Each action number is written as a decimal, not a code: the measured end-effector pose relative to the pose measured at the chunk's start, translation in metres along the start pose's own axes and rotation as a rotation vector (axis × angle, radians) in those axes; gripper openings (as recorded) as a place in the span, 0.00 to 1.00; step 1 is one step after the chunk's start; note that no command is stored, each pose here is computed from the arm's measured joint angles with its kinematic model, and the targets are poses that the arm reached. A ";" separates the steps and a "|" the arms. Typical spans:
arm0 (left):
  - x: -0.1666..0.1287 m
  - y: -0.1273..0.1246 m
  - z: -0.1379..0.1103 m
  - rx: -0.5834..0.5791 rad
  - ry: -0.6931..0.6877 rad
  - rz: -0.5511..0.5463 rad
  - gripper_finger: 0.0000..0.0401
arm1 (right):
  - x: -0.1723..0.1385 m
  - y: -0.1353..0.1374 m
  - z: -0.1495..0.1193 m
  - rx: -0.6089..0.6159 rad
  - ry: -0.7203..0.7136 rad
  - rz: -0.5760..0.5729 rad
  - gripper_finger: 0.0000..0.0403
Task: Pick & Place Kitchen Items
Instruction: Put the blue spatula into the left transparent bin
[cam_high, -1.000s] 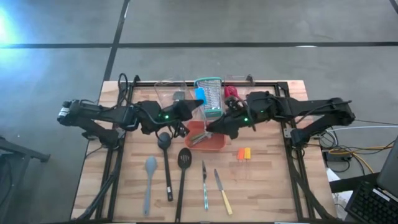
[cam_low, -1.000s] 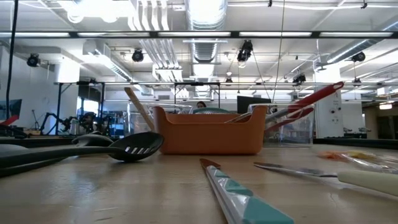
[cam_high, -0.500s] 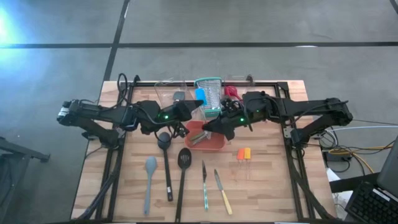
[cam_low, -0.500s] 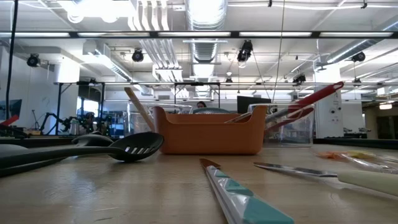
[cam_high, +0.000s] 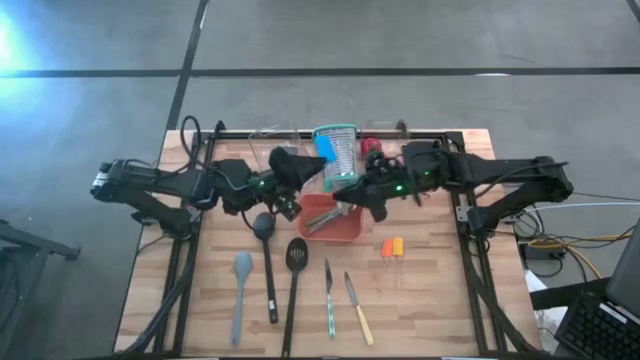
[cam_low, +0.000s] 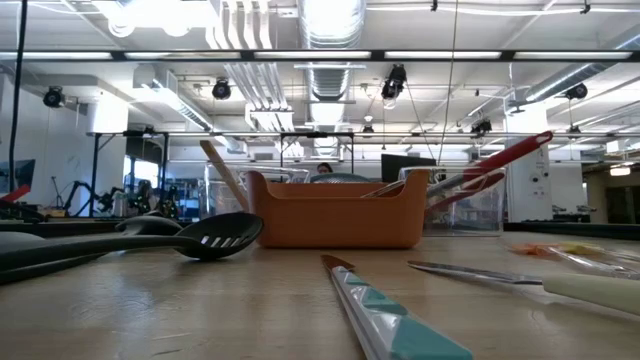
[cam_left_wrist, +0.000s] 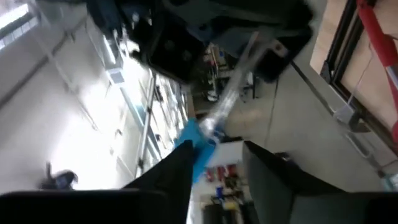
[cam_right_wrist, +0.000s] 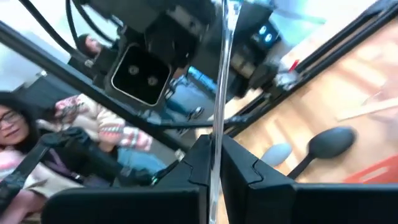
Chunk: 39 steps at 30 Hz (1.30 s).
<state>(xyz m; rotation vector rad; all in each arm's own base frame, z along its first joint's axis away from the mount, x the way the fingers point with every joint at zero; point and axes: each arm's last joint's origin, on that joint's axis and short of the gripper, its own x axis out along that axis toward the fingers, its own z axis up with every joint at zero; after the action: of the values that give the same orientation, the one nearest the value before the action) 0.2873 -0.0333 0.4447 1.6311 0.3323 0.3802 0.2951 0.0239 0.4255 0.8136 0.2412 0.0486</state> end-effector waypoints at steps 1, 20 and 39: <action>-0.001 0.001 -0.001 -0.025 0.020 0.000 0.37 | -0.006 0.001 0.002 -0.014 -0.015 -0.010 0.02; 0.007 -0.003 -0.018 -1.721 -0.283 -0.317 0.42 | -0.025 0.008 0.011 -0.321 -0.149 -0.088 0.02; 0.021 0.003 -0.040 -1.877 -0.405 -0.316 0.42 | 0.001 0.008 0.005 -0.354 -0.129 -0.051 0.02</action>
<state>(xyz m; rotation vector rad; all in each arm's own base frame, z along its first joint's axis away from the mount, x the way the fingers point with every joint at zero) 0.2892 0.0113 0.4519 -0.2194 -0.1355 -0.0016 0.2977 0.0259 0.4343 0.4558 0.1253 -0.0092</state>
